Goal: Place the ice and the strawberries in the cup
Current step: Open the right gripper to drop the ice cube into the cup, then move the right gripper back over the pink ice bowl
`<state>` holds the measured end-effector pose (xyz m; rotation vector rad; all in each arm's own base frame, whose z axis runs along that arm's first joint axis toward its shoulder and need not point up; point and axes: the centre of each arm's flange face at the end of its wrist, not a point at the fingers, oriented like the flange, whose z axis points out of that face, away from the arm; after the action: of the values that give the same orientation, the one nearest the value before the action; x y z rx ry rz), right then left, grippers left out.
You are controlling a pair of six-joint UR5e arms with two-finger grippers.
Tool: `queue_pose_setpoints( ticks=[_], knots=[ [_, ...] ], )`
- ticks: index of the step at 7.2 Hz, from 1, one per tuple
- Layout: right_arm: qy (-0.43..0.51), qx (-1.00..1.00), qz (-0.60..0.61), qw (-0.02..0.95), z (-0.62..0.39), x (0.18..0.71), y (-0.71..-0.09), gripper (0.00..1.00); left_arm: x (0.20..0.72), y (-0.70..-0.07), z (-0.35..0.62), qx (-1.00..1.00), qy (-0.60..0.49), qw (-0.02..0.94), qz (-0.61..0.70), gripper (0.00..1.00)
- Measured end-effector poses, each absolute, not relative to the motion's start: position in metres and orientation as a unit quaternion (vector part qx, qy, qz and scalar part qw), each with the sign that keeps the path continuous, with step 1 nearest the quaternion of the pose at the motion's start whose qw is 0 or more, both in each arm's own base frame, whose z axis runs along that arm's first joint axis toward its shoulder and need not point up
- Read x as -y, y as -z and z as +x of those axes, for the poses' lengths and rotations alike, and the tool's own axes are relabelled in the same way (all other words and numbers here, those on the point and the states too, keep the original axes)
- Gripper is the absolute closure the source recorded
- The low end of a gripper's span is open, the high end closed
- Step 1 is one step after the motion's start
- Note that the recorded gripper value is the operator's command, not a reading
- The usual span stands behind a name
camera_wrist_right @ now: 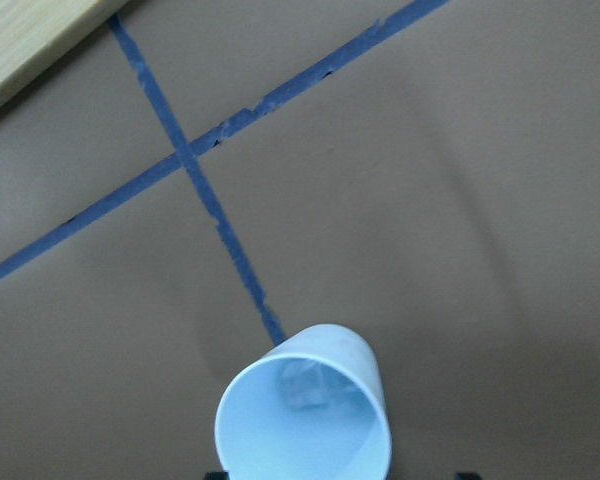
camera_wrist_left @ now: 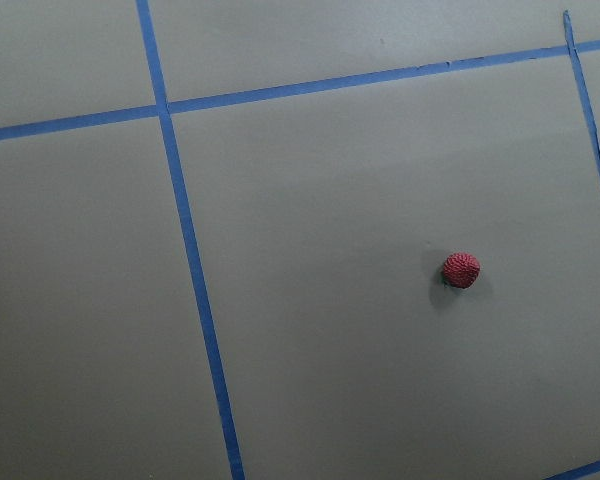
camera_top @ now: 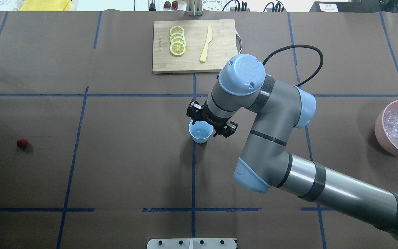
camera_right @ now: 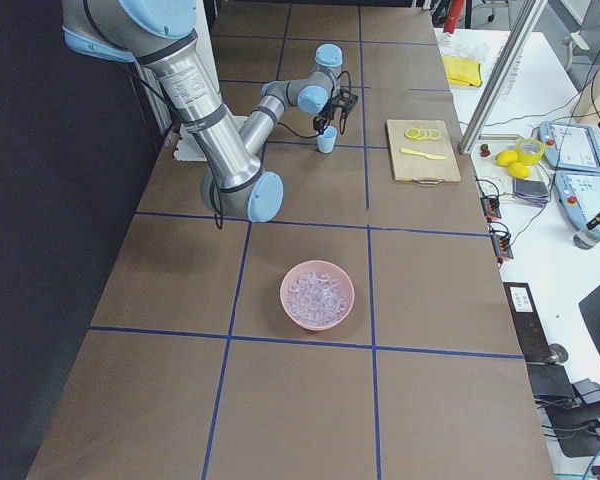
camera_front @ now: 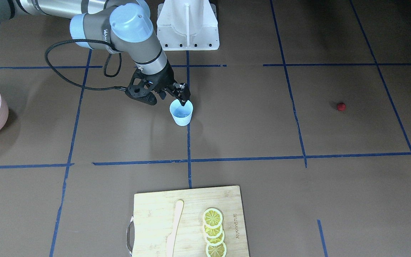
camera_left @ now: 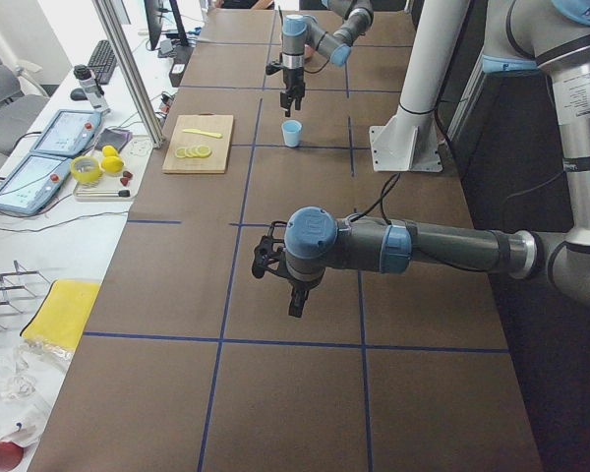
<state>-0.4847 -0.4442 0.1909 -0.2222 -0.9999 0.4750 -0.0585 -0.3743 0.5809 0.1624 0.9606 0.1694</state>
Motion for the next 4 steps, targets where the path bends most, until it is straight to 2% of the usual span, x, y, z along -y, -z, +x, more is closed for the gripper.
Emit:
queue_pose_setpoints(
  ticks=[2,4],
  knots=[
    [-0.222,0.482,-0.108,0.841,-0.391,0.440,-0.235,0.00,0.374,-0.582,-0.059,-0.461,-0.080,0.880,0.076,0.00],
    [-0.173,0.468,-0.078,0.863,-0.298,0.433,-0.307,0.00,0.373,-0.584,-0.058,-0.462,-0.079,0.881,0.073,0.00]
  ],
)
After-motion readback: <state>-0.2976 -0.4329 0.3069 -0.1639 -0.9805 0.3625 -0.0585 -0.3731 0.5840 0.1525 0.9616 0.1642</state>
